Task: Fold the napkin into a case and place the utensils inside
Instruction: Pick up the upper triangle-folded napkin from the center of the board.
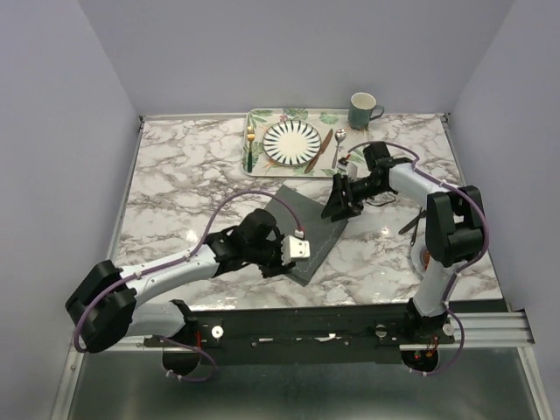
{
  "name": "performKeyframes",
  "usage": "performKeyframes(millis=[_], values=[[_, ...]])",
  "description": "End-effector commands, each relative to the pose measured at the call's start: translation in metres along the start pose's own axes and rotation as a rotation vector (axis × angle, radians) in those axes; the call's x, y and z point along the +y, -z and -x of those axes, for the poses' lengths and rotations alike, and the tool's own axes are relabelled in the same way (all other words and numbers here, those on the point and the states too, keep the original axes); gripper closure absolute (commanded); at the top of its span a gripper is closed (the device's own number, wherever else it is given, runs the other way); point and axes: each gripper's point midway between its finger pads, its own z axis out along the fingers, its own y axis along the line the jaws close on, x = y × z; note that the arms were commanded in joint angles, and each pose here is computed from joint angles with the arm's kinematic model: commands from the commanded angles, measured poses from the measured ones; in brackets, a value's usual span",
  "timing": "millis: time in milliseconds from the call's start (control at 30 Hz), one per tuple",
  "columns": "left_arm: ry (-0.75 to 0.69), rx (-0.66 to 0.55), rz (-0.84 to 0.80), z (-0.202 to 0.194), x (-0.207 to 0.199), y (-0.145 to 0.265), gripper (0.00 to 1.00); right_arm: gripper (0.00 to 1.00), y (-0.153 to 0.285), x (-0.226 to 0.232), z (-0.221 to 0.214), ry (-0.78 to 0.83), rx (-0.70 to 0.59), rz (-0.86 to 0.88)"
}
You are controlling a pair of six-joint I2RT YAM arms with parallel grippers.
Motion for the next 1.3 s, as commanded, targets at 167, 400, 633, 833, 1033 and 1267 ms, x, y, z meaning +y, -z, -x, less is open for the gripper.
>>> performKeyframes(millis=[167,400,633,833,1033,1267], values=[[-0.317,0.057,0.042,0.000,-0.004,-0.047,0.63,0.32,0.003,-0.024,0.010,-0.014,-0.008,-0.102],[-0.351,0.110,0.012,-0.019,-0.007,-0.060,0.59,0.32,0.006,-0.026,0.007,-0.028,-0.007,-0.096],[-0.385,0.116,-0.008,-0.023,-0.007,-0.067,0.57,0.32,0.008,-0.026,0.007,-0.039,-0.006,-0.083],[-0.401,0.116,-0.042,-0.025,-0.012,-0.068,0.54,0.31,0.008,-0.028,0.007,-0.049,-0.002,-0.081],[-0.390,0.146,-0.065,-0.034,-0.016,-0.068,0.57,0.31,0.010,-0.029,0.008,-0.055,-0.003,-0.079],[-0.376,0.137,-0.062,-0.031,-0.016,-0.068,0.68,0.31,0.012,-0.030,0.009,-0.053,-0.006,-0.083]])
